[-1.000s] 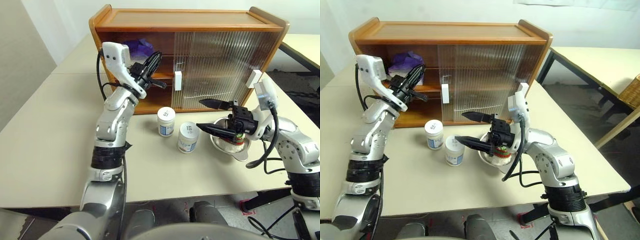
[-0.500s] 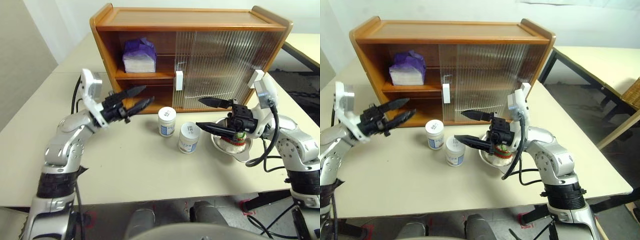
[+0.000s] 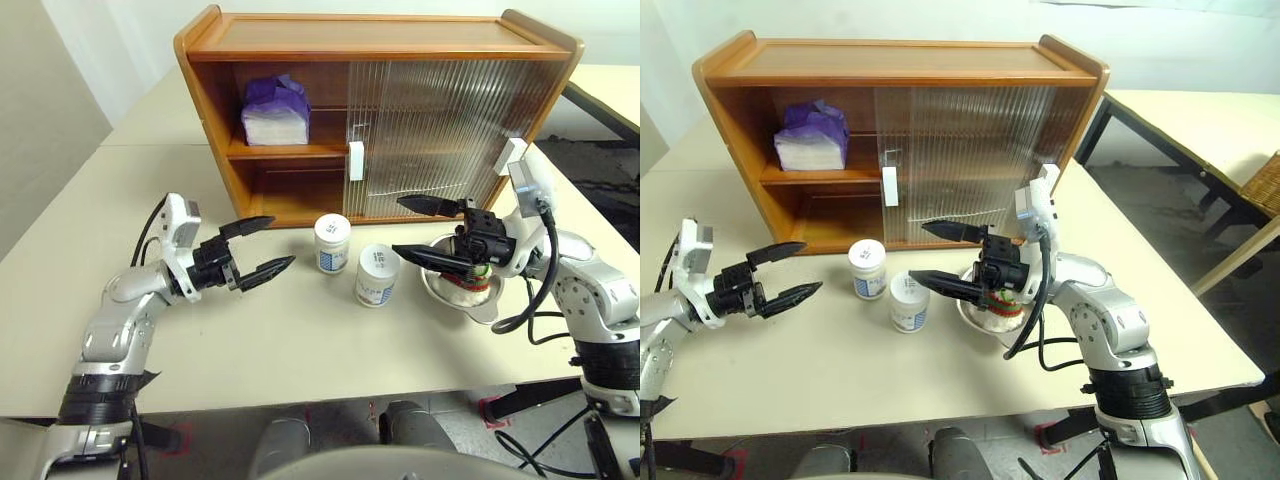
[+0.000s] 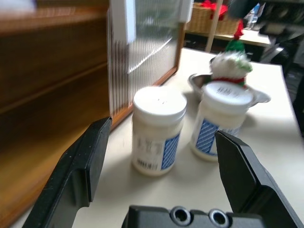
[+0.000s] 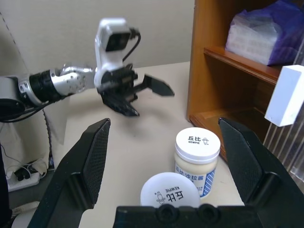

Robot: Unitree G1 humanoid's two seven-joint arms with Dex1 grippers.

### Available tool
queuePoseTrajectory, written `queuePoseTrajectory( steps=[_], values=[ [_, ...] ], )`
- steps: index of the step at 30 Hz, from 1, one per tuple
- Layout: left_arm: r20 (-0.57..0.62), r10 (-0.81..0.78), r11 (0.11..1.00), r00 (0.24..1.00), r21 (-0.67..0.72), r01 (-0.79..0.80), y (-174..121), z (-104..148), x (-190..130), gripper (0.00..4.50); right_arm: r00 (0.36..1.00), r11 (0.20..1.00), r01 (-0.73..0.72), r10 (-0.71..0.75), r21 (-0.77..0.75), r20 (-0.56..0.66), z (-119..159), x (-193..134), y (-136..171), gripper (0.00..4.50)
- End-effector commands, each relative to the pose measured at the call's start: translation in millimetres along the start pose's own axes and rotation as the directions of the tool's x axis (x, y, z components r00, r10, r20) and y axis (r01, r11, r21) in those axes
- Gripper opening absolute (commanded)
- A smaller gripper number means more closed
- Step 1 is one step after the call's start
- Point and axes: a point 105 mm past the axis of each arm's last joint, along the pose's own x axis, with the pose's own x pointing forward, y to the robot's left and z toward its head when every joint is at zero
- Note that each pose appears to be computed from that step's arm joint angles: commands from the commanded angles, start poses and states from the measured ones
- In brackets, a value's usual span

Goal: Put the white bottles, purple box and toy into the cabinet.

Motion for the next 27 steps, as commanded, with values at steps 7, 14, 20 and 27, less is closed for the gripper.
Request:
queuePoseTrajectory(
  steps=[7, 14, 20, 27],
  values=[
    [-0.018, 0.017, 0.999, 1.0, -0.048, -0.018, -3.8, -38.9, 18.8, 4.45, 1.0, 1.0, 0.005, -0.005, -0.018, -0.008, 4.9, -2.6, 1.7, 4.5],
    [-0.008, 0.057, 0.997, 0.998, -0.057, -0.058, 4.8, -49.1, 36.6, 4.45, 1.0, 1.0, 0.006, -0.006, -0.021, -0.012, 4.8, -3.5, 3.3, 4.5],
    [0.002, 0.013, 0.998, 1.0, -0.057, -0.013, -3.9, -48.9, 50.0, 4.45, 1.0, 1.0, 0.014, -0.014, -0.02, -0.012, 4.5, -4.5, 4.7, 4.5],
    [-0.002, -0.018, 0.999, 1.0, -0.049, 0.018, -7.2, -49.6, 60.3, 4.45, 1.0, 1.0, 0.022, -0.022, -0.016, -0.01, 3.6, -4.9, 5.3, 4.5]
  ],
)
